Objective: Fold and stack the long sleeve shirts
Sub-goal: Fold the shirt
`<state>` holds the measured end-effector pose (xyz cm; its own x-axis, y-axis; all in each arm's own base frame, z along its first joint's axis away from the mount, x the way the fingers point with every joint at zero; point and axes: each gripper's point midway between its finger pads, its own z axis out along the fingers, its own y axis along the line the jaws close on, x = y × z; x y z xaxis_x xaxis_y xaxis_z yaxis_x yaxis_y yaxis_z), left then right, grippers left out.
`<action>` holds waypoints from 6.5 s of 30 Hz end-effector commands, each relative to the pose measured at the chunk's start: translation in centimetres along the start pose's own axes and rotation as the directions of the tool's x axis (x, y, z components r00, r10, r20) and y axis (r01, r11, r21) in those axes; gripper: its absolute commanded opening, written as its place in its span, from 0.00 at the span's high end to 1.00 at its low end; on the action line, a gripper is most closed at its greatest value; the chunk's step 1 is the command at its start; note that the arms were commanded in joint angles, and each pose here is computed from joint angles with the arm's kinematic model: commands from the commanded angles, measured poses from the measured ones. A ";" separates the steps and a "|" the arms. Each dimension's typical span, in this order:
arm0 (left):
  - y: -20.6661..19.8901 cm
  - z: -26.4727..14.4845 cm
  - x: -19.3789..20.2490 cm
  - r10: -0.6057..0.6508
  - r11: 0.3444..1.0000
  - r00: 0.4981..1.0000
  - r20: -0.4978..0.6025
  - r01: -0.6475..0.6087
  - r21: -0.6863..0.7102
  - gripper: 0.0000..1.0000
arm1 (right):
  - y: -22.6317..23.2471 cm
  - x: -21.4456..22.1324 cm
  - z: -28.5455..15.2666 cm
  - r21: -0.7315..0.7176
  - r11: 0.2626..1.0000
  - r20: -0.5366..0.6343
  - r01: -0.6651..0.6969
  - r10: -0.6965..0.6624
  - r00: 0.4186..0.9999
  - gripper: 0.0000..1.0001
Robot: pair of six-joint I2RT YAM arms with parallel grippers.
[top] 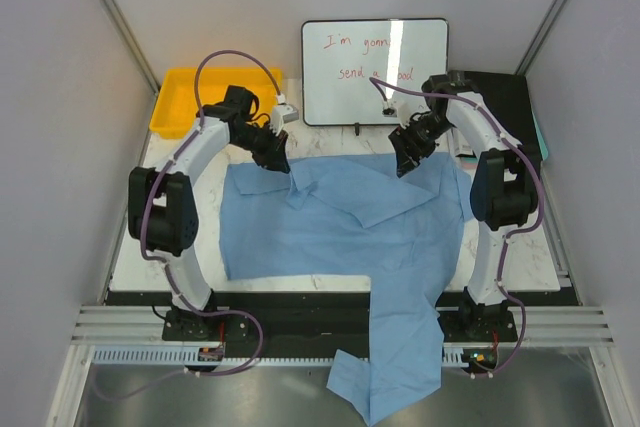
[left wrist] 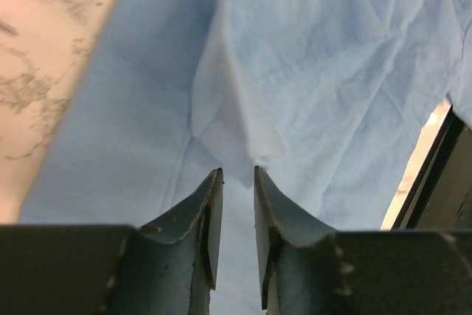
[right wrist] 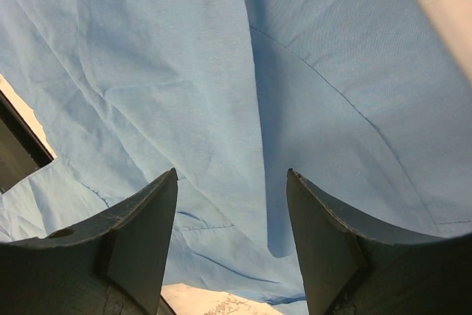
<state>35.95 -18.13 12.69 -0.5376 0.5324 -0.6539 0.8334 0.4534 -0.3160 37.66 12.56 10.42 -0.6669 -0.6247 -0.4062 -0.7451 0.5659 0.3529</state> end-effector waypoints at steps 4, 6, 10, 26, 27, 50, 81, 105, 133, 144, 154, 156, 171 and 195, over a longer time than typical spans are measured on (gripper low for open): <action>3.8 -1.6 -0.1 -0.328 0.944 0.939 0.103 0.323 0.060 0.43 | 0.3 -0.1 0.5 -0.022 0.999 0.011 -0.032 0.032 0.999 0.32; 3.3 -1.4 0.2 -0.375 0.926 0.921 0.103 0.367 0.091 0.32 | 0.4 -0.4 0.1 -0.010 1.000 0.022 -0.025 0.025 0.999 0.32; 2.3 -0.8 1.3 -0.448 0.893 0.885 0.125 0.437 0.109 0.26 | 0.7 -0.9 -0.9 0.013 1.000 0.043 -0.022 0.021 0.999 0.32; -3.0 0.0 5.7 0.580 0.796 0.811 0.080 -0.544 -0.265 0.20 | 1.4 0.0 -1.0 -0.014 0.999 0.032 -0.038 0.038 0.999 0.32; -3.0 0.0 5.2 0.640 0.742 0.765 0.076 -0.588 -0.322 0.18 | 1.4 0.1 -0.9 -0.015 0.999 0.030 -0.042 0.043 0.999 0.32; -4.3 6.1 1.4 0.706 0.646 0.708 -0.002 -0.645 -0.408 0.82 | 1.3 1.7 -0.4 -0.023 0.997 -0.001 -0.071 0.071 0.997 0.32; -35.8 -1.2 -11.9 0.444 0.732 0.814 0.374 -0.570 0.372 0.98 | 7.1 -1.0 2.8 -0.309 0.948 0.073 0.075 -0.054 0.996 0.57; -13.8 -0.8 -2.9 -0.070 0.997 0.969 0.237 0.078 -0.027 0.98 | 3.9 -1.8 2.3 -0.167 0.982 -0.030 0.088 -0.094 0.995 0.34; 1.8 1.1 5.7 -0.230 0.944 0.972 0.044 0.234 -0.234 0.98 | -1.2 3.0 -0.2 0.051 0.996 -0.020 -0.071 0.072 0.997 0.44; 4.3 0.5 8.8 -0.226 0.934 0.974 -0.032 0.207 -0.291 0.80 | -2.3 3.5 0.8 0.085 0.992 -0.035 -0.096 0.099 0.994 0.50; -3.8 -2.0 0.1 0.326 0.944 0.921 0.213 -0.305 -0.124 0.54 | -0.8 3.0 0.0 0.059 0.990 0.002 -0.126 0.126 0.992 0.54; -8.6 0.7 -0.3 0.473 0.877 0.852 0.224 -0.479 -0.031 0.57 | -0.9 3.5 0.5 0.058 0.990 -0.016 -0.131 0.132 0.991 0.58; -18.3 14.8 -1.5 0.956 0.130 0.120 0.269 -0.991 -0.022 0.69 | -4.2 6.4 3.6 0.141 0.972 -0.120 -0.190 0.208 0.971 0.68; -15.2 16.3 3.1 0.981 0.124 0.124 0.153 -0.992 0.006 0.98 | -5.8 8.7 4.8 0.214 0.958 -0.202 -0.189 0.233 0.951 0.69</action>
<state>24.48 -35.99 3.67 0.7209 0.4420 -0.5339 0.6929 -0.4396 0.5716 36.22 7.20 1.87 -0.8061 -0.5665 -0.1713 -0.5915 0.7612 0.2661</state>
